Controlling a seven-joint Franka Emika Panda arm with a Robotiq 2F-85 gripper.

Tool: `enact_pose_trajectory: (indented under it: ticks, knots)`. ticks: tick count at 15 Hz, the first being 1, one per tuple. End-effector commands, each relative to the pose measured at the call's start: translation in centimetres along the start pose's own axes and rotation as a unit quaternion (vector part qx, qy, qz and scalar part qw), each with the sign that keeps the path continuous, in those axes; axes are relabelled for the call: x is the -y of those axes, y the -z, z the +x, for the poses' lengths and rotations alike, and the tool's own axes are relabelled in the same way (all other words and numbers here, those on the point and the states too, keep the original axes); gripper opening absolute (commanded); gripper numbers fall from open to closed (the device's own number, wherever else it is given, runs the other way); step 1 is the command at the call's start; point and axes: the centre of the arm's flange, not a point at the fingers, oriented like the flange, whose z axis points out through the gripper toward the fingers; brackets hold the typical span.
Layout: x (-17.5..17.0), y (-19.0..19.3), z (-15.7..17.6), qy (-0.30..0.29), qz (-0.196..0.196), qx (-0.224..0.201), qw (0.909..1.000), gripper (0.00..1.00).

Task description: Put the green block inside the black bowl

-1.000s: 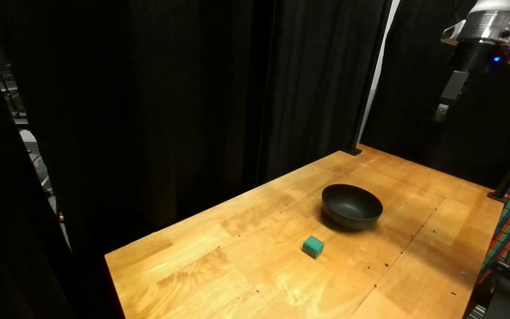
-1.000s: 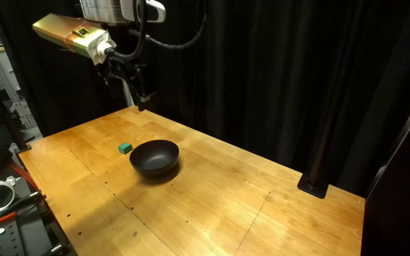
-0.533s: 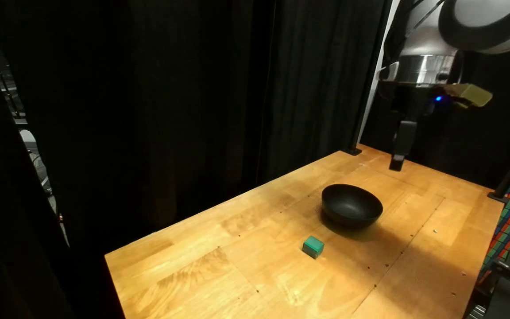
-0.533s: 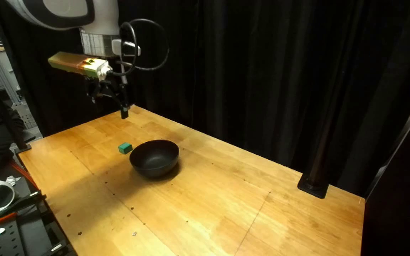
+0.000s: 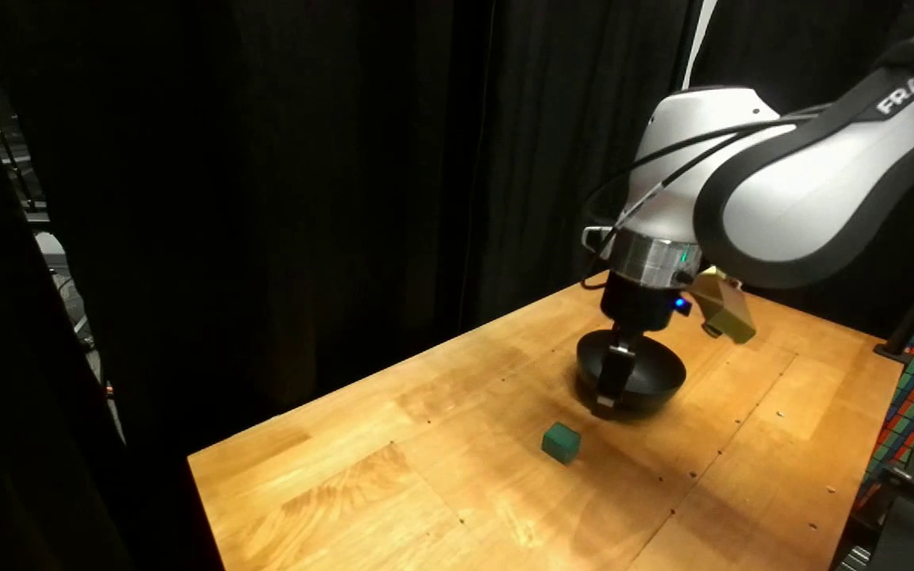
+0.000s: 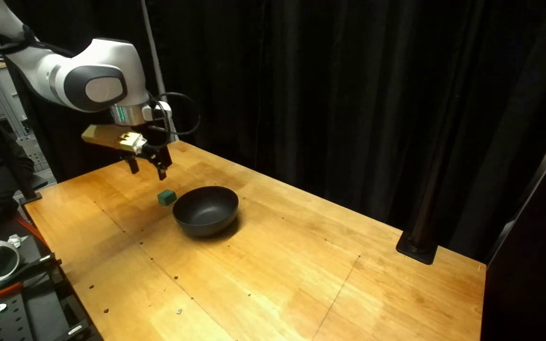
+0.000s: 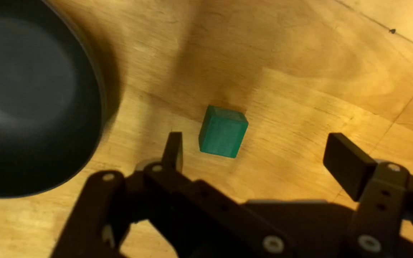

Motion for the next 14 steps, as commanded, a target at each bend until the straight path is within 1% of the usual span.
enact_pose_trajectory:
  ticks: [1, 4, 7, 9, 10, 11, 12, 13, 14]
  knots:
    - [1.1, -4.8, 2.0, -0.01, 0.005, -0.016, 0.9998, 1.0]
    - [1.5, -7.7, 2.4, -0.012, 0.0, -0.016, 0.9998, 1.0]
    - [1.3, -9.7, 3.3, -0.008, -0.032, -0.023, 0.9992, 1.0]
    - [0.8, -10.5, 3.8, -0.007, -0.054, -0.026, 0.9982, 1.0]
    - [0.4, -10.7, 4.0, -0.008, -0.071, -0.028, 0.9971, 1.0]
    - [0.1, -10.8, 4.2, -0.005, -0.079, -0.024, 0.9966, 1.0]
    - [-0.1, -11.0, 4.4, -0.004, -0.086, -0.021, 0.9961, 0.75]
    - [-0.1, -11.1, 4.5, -0.004, -0.088, -0.019, 0.996, 0.73]
    - [-0.2, -11.1, 4.5, -0.004, -0.088, -0.016, 0.996, 0.66]
